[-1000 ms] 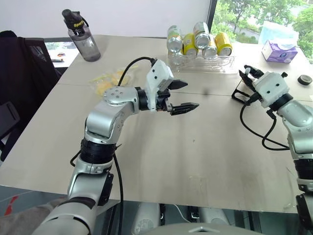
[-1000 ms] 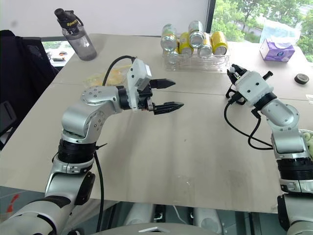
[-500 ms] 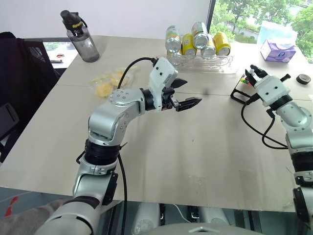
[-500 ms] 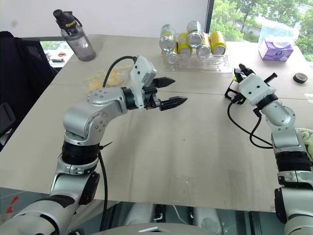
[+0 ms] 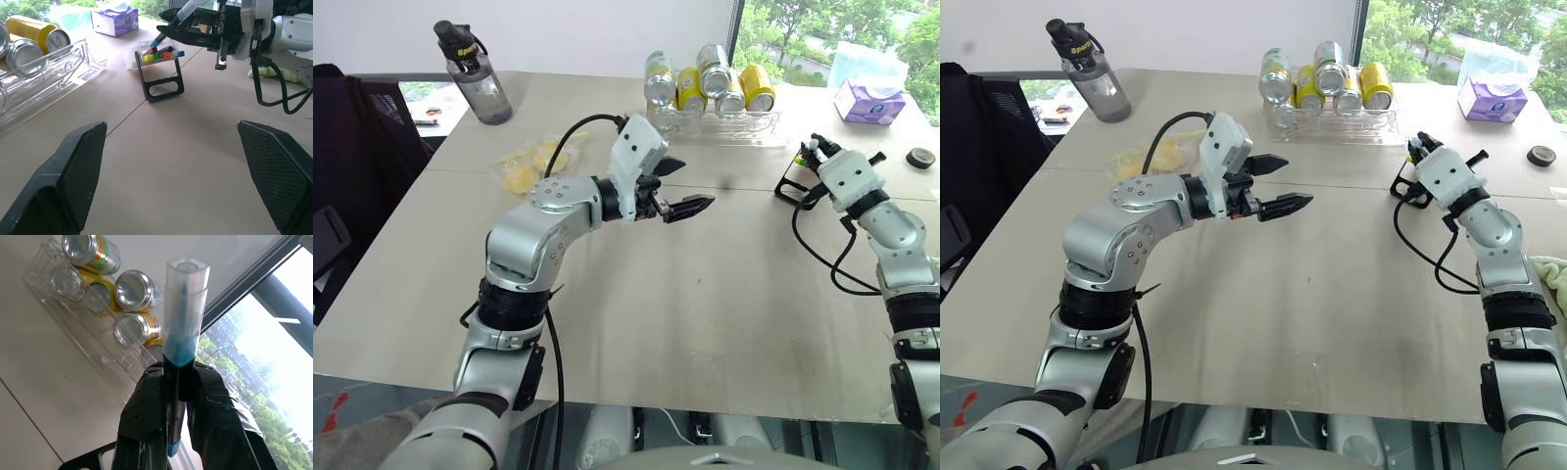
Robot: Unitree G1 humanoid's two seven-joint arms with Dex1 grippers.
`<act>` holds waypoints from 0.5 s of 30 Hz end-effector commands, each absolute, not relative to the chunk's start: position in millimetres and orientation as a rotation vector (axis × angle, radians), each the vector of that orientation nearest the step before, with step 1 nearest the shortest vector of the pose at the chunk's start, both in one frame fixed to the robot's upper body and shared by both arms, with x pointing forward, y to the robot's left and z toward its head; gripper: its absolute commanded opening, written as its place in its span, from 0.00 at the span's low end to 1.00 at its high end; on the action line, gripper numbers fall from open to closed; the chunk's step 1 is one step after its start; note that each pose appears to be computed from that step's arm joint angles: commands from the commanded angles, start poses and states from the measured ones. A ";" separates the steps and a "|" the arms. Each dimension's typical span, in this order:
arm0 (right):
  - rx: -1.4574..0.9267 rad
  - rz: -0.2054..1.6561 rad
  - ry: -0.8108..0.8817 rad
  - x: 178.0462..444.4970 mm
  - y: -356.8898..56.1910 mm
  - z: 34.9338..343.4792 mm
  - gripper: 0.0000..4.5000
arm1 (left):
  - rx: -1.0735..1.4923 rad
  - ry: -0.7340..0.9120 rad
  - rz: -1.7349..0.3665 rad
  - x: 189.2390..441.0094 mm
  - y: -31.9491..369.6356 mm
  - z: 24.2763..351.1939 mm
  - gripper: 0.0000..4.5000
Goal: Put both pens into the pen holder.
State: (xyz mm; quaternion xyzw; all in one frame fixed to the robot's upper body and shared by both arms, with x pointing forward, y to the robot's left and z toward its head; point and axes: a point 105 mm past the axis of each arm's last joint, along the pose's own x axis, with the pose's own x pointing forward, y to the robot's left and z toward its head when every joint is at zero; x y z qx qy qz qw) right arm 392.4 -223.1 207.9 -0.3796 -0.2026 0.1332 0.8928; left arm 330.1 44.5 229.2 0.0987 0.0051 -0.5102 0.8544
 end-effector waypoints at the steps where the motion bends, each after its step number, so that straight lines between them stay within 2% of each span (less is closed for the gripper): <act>1: -0.802 0.247 -0.470 393.0 -224.7 225.2 0.45 | 0.230 -0.052 -1.100 323.1 40.4 244.4 1.00; 3: -0.810 0.244 -0.459 394.2 -226.2 224.1 0.68 | 0.227 -0.051 -1.101 322.8 40.1 244.4 1.00; 4: -0.814 0.242 -0.458 394.5 -226.8 224.3 0.71 | 0.225 -0.050 -1.101 322.8 40.1 244.3 1.00; 6: -0.814 0.225 -0.472 394.2 -228.8 227.7 0.95 | 0.225 -0.050 -1.103 322.4 39.8 244.3 1.00; 7: -0.813 0.216 -0.482 393.8 -229.8 229.8 0.98 | 0.224 -0.050 -1.105 322.2 39.6 244.4 1.00; 11: -0.810 0.208 -0.496 392.1 -231.1 232.7 0.98 | 0.221 -0.049 -1.107 322.3 39.7 244.1 1.00; 15: -0.638 0.291 -0.496 382.6 -222.8 230.5 0.98 | 0.219 -0.048 -1.083 326.4 50.8 237.2 1.00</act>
